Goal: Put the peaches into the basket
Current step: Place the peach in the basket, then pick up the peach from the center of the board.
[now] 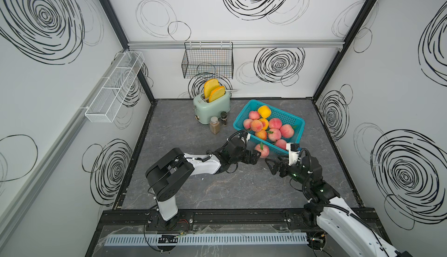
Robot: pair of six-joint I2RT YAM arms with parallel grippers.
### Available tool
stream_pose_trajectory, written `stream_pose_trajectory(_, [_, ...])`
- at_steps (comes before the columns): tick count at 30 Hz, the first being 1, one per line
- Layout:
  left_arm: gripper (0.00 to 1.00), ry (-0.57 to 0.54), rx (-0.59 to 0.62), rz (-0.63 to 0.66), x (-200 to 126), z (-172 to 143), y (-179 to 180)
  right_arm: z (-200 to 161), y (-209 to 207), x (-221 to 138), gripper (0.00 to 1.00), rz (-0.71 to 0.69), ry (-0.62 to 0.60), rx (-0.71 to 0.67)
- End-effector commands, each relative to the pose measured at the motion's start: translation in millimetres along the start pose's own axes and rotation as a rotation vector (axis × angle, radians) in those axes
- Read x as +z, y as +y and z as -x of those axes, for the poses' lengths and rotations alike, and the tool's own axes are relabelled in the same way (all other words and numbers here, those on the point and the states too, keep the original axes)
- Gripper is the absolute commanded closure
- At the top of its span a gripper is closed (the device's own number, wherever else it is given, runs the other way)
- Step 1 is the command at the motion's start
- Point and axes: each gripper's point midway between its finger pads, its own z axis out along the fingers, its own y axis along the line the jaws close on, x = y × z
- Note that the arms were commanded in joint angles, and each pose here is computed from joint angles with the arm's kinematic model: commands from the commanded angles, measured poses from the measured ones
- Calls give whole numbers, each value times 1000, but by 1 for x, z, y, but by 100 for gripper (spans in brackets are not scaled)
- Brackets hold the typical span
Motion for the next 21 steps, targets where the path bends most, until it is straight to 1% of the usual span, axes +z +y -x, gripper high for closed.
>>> stream_pose_trajectory(1, [2,-66,3,-62,8,21,-18,4,-4,-8,1,-18,-52,83])
stream_pose_trajectory(6, [2,-53,1,-74,22,17,-21,1,-7,-16,1,-26,-80,112])
stream_pose_trajectory(11, [2,-50,-1,-85,33,16,-25,-6,-11,-15,1,-37,-71,122])
stream_pose_trajectory(21, [2,-45,24,-51,54,8,-21,-6,-13,-17,1,-47,-74,119])
